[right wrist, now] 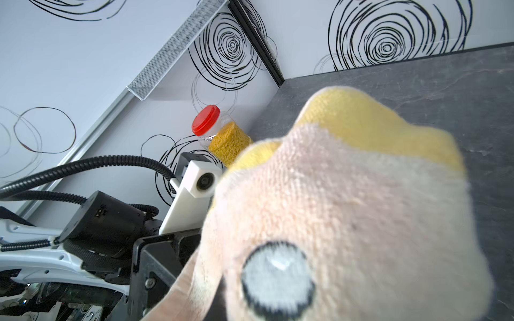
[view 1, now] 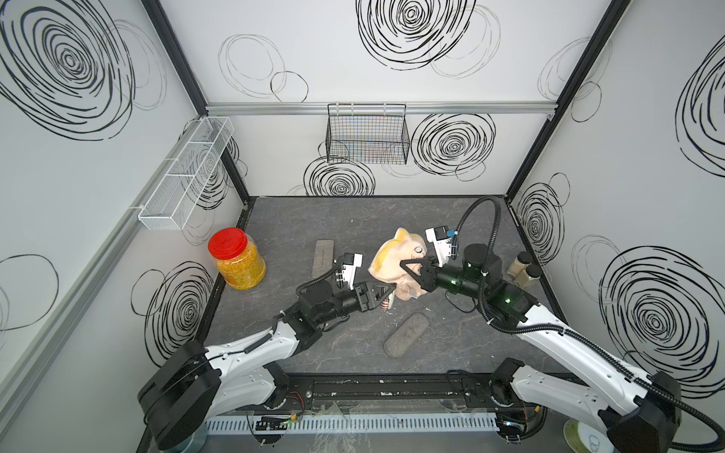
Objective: Wipe the eyeglass case
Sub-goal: Wipe the dirt from the eyeglass case.
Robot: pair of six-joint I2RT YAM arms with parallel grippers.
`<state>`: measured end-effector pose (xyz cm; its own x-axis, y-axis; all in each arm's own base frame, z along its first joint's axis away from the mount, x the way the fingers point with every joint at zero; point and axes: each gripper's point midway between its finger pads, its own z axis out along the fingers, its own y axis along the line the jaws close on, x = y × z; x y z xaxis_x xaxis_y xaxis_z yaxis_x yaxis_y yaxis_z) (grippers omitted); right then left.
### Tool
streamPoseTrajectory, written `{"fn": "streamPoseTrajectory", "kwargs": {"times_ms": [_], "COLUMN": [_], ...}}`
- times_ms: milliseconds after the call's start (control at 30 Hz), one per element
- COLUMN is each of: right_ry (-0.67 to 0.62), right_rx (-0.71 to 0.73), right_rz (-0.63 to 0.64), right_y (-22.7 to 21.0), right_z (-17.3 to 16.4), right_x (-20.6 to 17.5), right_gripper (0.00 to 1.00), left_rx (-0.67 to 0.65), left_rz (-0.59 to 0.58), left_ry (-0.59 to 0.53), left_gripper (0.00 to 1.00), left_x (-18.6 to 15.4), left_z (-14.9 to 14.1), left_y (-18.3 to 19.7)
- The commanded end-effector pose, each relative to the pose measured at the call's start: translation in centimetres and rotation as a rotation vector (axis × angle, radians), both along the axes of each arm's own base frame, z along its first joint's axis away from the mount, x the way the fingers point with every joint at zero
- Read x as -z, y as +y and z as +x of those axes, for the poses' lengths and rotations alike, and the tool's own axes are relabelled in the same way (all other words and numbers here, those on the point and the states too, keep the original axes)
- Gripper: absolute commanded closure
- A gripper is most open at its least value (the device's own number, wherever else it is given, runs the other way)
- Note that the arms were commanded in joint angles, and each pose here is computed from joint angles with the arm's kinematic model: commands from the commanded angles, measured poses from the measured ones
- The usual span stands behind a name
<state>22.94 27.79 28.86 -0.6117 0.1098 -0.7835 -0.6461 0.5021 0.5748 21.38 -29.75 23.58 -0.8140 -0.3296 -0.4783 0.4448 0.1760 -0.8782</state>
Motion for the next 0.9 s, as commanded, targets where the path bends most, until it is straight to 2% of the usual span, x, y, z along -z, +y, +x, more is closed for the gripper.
{"fn": "streamPoseTrajectory", "kwargs": {"times_ms": [0, 100, 200, 300, 567, 667, 867], "right_ry": [0.059, 0.152, 0.176, 0.131, -0.038, -0.001, 0.127], "right_rx": [0.017, 0.055, 0.075, 0.09, 0.022, 0.005, 0.076], "right_rz": [-0.049, -0.147, -0.187, -0.157, 0.083, 0.069, -0.062], "right_y": [0.2, -0.2, -0.5, -1.0, -2.1, -1.7, -1.9], "right_z": [0.7, 1.3, 1.4, 1.7, 0.2, 0.3, 1.8], "right_x": [2.3, 5.5, 6.5, 4.7, -2.9, -1.7, 3.7], "right_gripper": [1.0, 1.0, 1.0, 1.0, 1.0, 1.0, 1.0], "left_rx": [0.03, 0.04, 0.041, 0.042, 0.049, 0.054, 0.062], "left_rz": [-0.054, -0.05, -0.043, -0.038, -0.034, -0.031, -0.031], "left_ry": [-0.078, -0.082, -0.083, -0.08, -0.073, -0.071, -0.068], "left_gripper": [0.46, 0.46, 0.46, 0.46, 0.46, 0.46, 0.46], "left_x": [-2.1, -2.1, -1.9, -1.6, -1.3, -1.1, -1.0], "left_z": [-0.5, -0.7, -0.8, -0.8, -0.9, -1.0, -1.2], "left_y": [-0.3, -0.5, -0.5, -0.4, -0.6, -0.8, -1.0]}}
